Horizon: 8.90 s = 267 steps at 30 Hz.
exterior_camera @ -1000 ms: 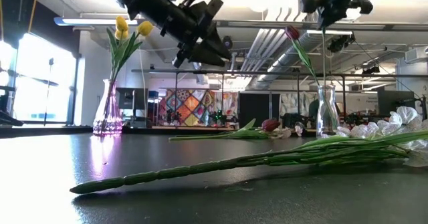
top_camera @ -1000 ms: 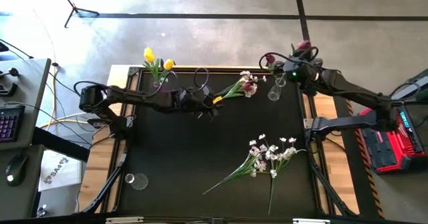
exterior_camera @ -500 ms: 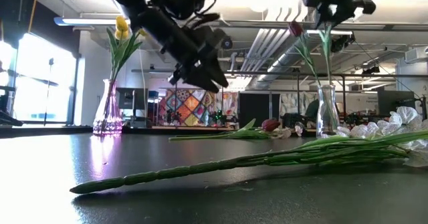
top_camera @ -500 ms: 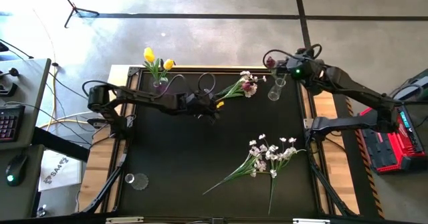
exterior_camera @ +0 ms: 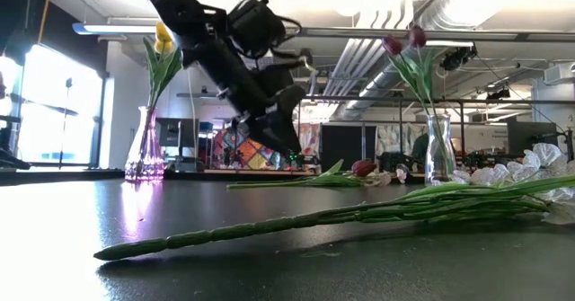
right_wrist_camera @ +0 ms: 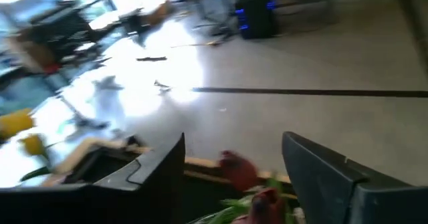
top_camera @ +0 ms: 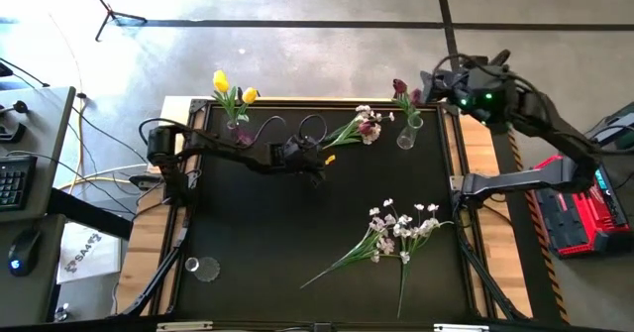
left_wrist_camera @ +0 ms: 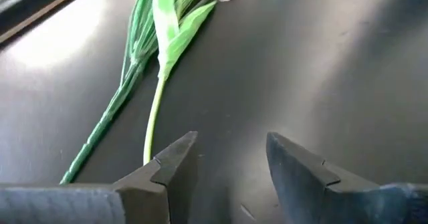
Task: Sort flowers into vase by color
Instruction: Put the red flower into the top transparent vase
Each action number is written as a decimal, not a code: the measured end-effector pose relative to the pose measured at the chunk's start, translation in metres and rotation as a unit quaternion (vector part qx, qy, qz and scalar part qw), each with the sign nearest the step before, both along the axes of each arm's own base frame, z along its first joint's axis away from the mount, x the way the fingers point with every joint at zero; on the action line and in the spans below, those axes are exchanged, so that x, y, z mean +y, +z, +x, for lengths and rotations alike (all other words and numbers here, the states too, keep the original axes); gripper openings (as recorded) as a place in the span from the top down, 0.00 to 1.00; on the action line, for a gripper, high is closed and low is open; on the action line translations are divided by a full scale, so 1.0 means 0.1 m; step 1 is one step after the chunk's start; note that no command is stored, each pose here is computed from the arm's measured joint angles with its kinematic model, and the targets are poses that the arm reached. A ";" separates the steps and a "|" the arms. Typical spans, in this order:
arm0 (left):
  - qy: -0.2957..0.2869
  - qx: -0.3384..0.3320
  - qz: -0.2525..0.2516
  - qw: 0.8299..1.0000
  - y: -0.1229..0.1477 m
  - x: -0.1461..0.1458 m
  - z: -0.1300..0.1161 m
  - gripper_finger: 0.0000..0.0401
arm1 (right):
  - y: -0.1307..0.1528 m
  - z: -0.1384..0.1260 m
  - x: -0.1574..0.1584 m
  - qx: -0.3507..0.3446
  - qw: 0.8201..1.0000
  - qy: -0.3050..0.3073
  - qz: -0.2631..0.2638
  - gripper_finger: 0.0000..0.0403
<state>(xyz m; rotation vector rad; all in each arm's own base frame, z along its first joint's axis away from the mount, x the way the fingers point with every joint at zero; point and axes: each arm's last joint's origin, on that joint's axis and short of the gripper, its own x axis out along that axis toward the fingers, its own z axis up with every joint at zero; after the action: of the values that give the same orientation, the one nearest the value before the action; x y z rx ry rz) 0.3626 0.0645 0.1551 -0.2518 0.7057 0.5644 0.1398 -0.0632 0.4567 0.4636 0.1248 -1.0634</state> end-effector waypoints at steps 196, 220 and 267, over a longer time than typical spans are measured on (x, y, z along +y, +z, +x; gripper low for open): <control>-0.263 -0.254 0.067 0.928 2.90 -0.52 -0.14 1.00 | 0.11 1.08 0.93 -0.098 0.926 0.348 -0.105 0.79; -0.270 -0.102 0.055 0.956 2.47 -0.62 -0.02 1.00 | -0.04 0.63 0.85 0.006 0.966 0.252 -0.052 1.00; -0.124 0.001 -0.029 0.992 1.89 0.03 0.22 1.00 | -1.10 -0.02 0.04 0.170 0.958 -0.216 -0.084 1.00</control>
<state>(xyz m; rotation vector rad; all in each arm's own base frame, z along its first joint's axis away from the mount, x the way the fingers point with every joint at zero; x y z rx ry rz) 0.3849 0.0676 0.3440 -0.2147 0.7436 0.3077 0.1374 -0.0592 0.3471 0.1486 0.2425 -1.5667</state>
